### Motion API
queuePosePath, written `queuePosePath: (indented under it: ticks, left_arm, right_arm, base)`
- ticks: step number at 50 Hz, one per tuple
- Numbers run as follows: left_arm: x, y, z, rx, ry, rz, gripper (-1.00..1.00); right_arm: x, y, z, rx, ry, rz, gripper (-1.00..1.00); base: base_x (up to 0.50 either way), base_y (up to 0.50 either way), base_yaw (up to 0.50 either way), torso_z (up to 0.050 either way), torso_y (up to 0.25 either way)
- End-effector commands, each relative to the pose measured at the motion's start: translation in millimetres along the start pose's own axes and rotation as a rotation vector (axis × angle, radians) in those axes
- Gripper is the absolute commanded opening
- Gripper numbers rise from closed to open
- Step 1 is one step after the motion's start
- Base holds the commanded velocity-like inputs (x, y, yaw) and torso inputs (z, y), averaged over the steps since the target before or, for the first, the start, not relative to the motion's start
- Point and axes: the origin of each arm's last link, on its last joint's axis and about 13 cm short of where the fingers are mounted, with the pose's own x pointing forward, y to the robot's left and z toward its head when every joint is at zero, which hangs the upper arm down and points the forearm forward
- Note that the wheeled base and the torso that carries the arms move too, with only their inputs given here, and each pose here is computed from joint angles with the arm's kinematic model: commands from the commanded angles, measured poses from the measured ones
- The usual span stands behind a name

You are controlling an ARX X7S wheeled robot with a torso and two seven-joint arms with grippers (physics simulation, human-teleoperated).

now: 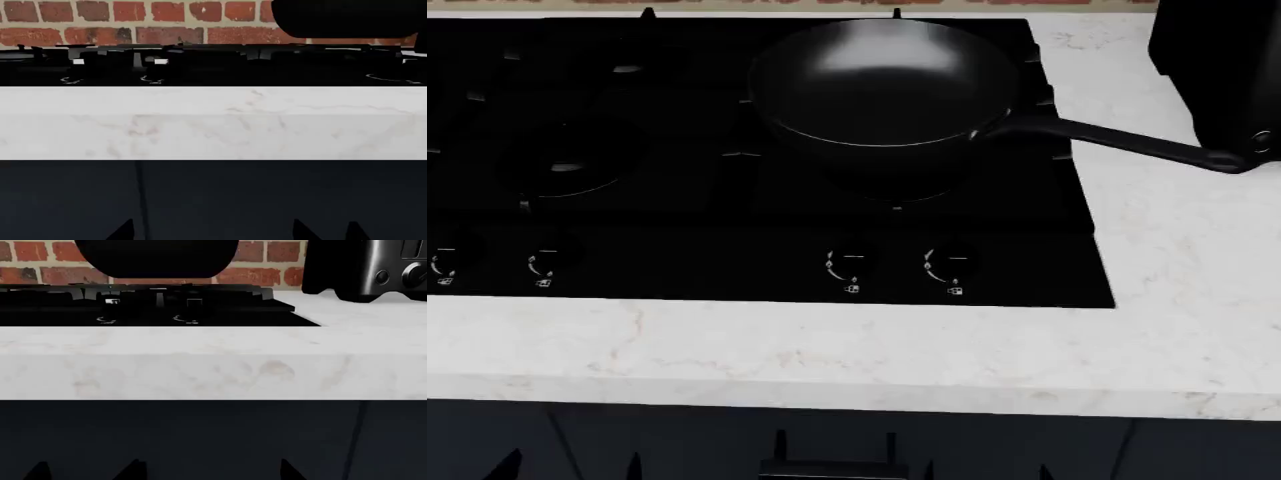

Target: Pick the sweet potato from the plate and place it in the pan.

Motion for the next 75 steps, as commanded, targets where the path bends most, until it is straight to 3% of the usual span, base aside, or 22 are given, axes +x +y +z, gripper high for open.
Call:
queuePosePath:
  ticks: [1, 4, 10, 18, 21, 23, 31, 71, 75]
  left_arm:
    - [0, 0.1, 0, 0.0, 0.0, 0.0, 1.0]
    - [6, -1.7, -3, 0.019, 0.011, 0.014, 1.0]
    - [4, -8.5, -2, -0.014, -0.014, -0.055, 1.0]
    - [3, -10.2, -2, -0.051, -0.021, -0.058, 1.0]
    - [4, -11.0, -2, 0.01, 0.007, -0.07, 1.0]
    - [5, -9.4, 1, -0.06, -0.027, -0.075, 1.0]
    - [5, -8.4, 1, -0.089, -0.023, -0.091, 1.0]
    - [-2, -9.9, 5, -0.12, 0.0, -0.162, 1.0]
    - [-6, -3.0, 27, -0.112, -0.026, -0.169, 1.0]
  right_arm:
    - [0, 0.3, 0, 0.0, 0.0, 0.0, 1.0]
    - [2, -5.5, -4, -0.031, 0.038, -0.037, 1.0]
    - [-8, -12.2, -10, -0.041, 0.053, -0.057, 1.0]
    - [-9, -13.7, -10, -0.056, 0.062, -0.06, 1.0]
    - [-7, -13.3, -9, -0.058, 0.062, -0.06, 1.0]
    - [-6, -13.1, -9, -0.062, 0.06, -0.059, 1.0]
    - [-5, -13.5, -12, -0.064, 0.076, -0.08, 1.0]
    - [-9, -13.2, -14, -0.053, 0.093, -0.057, 1.0]
    - [-8, -20.0, 9, -0.091, 0.045, -0.045, 1.0]
  base:
    - [0.0, 0.0, 0.0, 0.0, 0.0]
    - [0.0, 0.0, 0.0, 0.0, 0.0]
    - [0.0, 0.0, 0.0, 0.0, 0.0]
    - [0.0, 0.0, 0.0, 0.0, 0.0]
    - [0.0, 0.0, 0.0, 0.0, 0.0]
    - [0.0, 0.0, 0.0, 0.0, 0.0]
    - [0.0, 0.0, 0.0, 0.0, 0.0]
    - [0.0, 0.0, 0.0, 0.05, 0.0]
    - [0.0, 0.0, 0.0, 0.016, 0.0]
